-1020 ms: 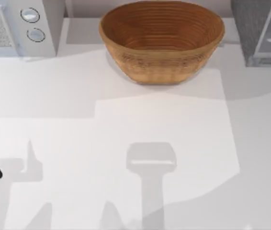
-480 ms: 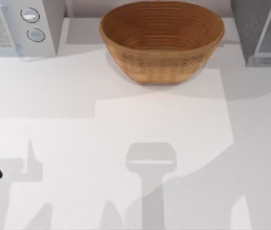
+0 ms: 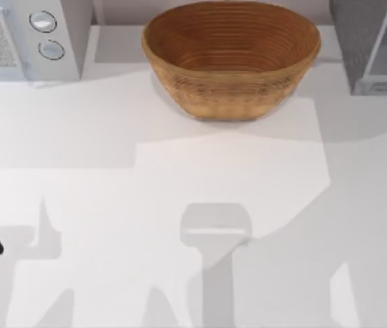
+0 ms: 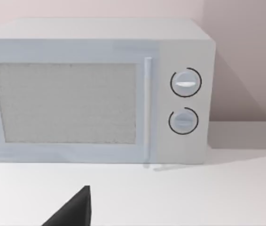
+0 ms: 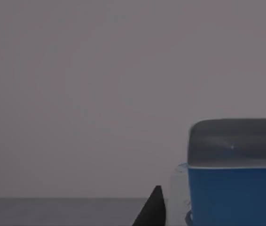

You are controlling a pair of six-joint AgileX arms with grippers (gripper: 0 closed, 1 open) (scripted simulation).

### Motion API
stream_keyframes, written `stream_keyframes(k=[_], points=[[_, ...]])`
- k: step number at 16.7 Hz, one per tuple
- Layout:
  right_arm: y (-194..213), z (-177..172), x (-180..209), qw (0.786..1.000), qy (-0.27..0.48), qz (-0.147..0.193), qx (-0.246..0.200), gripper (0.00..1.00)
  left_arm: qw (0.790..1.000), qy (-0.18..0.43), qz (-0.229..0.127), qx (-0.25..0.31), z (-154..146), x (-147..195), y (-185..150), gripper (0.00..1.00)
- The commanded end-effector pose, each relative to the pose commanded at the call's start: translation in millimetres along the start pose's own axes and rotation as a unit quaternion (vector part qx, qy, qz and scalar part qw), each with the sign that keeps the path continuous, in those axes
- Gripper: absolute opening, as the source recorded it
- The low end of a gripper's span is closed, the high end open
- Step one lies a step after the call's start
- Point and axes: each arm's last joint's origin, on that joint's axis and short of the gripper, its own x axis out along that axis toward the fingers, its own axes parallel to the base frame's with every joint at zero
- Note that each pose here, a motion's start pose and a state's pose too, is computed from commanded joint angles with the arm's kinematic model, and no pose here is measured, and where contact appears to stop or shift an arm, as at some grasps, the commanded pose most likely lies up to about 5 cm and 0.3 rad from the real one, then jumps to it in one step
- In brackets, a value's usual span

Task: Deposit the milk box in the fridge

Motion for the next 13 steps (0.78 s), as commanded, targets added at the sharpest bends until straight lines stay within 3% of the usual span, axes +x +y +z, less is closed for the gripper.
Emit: stream_keyframes(k=[3, 13], points=[[0.0, 0.0, 0.0, 1.000, 0.000, 0.000, 0.000, 0.00, 1.000, 0.000, 0.000, 0.000, 0.0, 0.0, 0.0, 1.00], [0.0, 0.0, 0.0, 1.000, 0.000, 0.000, 0.000, 0.75, 1.000, 0.000, 0.000, 0.000, 0.0, 0.0, 0.0, 1.00]])
